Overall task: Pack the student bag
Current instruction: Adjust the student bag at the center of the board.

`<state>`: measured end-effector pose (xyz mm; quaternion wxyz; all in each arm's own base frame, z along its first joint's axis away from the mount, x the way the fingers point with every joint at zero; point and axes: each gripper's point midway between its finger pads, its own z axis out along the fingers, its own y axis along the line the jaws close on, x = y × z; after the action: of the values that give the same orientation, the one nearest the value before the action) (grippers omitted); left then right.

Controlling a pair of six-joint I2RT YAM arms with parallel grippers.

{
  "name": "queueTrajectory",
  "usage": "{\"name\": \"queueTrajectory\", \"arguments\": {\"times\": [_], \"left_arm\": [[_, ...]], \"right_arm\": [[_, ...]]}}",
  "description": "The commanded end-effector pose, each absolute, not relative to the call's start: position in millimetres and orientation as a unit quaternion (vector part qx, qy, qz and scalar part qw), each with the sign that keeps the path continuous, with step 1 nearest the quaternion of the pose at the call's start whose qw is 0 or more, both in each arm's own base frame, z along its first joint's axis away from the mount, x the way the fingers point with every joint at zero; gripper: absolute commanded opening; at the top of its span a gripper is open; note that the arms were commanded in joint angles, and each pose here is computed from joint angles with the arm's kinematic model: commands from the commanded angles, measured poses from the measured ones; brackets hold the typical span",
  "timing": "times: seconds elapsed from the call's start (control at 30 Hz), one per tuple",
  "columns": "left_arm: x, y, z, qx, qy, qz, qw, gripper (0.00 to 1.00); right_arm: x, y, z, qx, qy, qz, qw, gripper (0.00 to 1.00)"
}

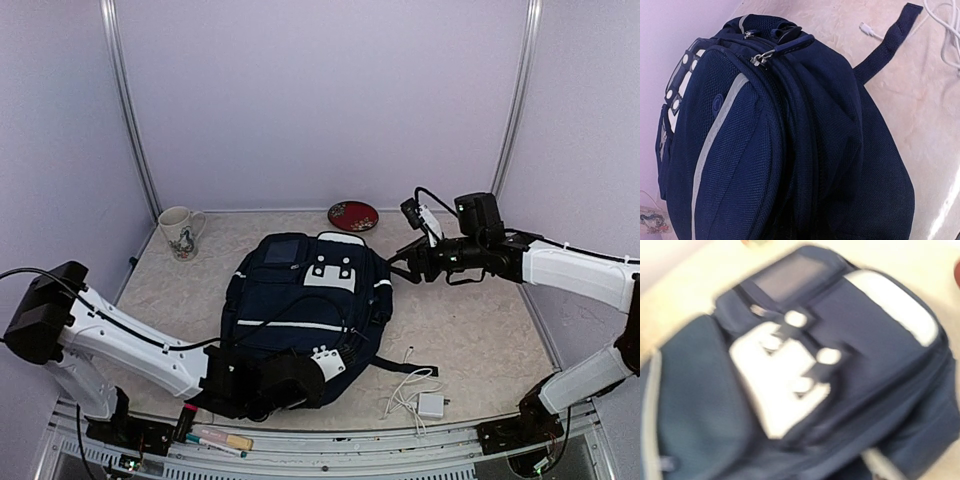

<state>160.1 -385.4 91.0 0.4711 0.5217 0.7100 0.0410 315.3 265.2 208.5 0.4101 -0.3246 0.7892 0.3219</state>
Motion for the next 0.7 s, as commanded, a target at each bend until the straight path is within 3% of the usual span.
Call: {"name": "queueTrajectory", "arguments": {"times": [0.0, 0.1, 0.17, 0.27, 0.37, 0.5, 0.67], "left_arm": [[180, -428, 112, 0.495, 0.724, -0.006, 0.479, 0.01], [159, -457, 129, 0.529, 0.706, -0.074, 0.466, 0.66], [138, -467, 152, 0.543, 0.684, -0.138, 0.467, 0.88], [129, -455, 200, 0.519, 0.672, -0.242, 0.470, 0.98], [181, -413, 220, 0.425, 0.721, -0.267, 0.478, 0.99], [291, -302, 181, 0.207, 0.851, -0.198, 0.441, 0.90], [323, -214, 120, 0.062, 0.903, -0.176, 0.387, 0.81]], "right_arm": [[287, 270, 219, -0.317, 0.769, 0.385, 0.399, 0.59], [270, 274, 224, -0.317, 0.754, 0.426, 0.385, 0.58], [268, 271, 218, -0.305, 0.764, 0.427, 0.375, 0.57], [279, 259, 192, -0.264, 0.810, 0.385, 0.355, 0.56], [281, 254, 167, -0.240, 0.838, 0.367, 0.325, 0.57], [287, 246, 141, -0.201, 0.867, 0.342, 0.301, 0.67], [290, 242, 103, -0.167, 0.894, 0.322, 0.262, 0.67]]}}
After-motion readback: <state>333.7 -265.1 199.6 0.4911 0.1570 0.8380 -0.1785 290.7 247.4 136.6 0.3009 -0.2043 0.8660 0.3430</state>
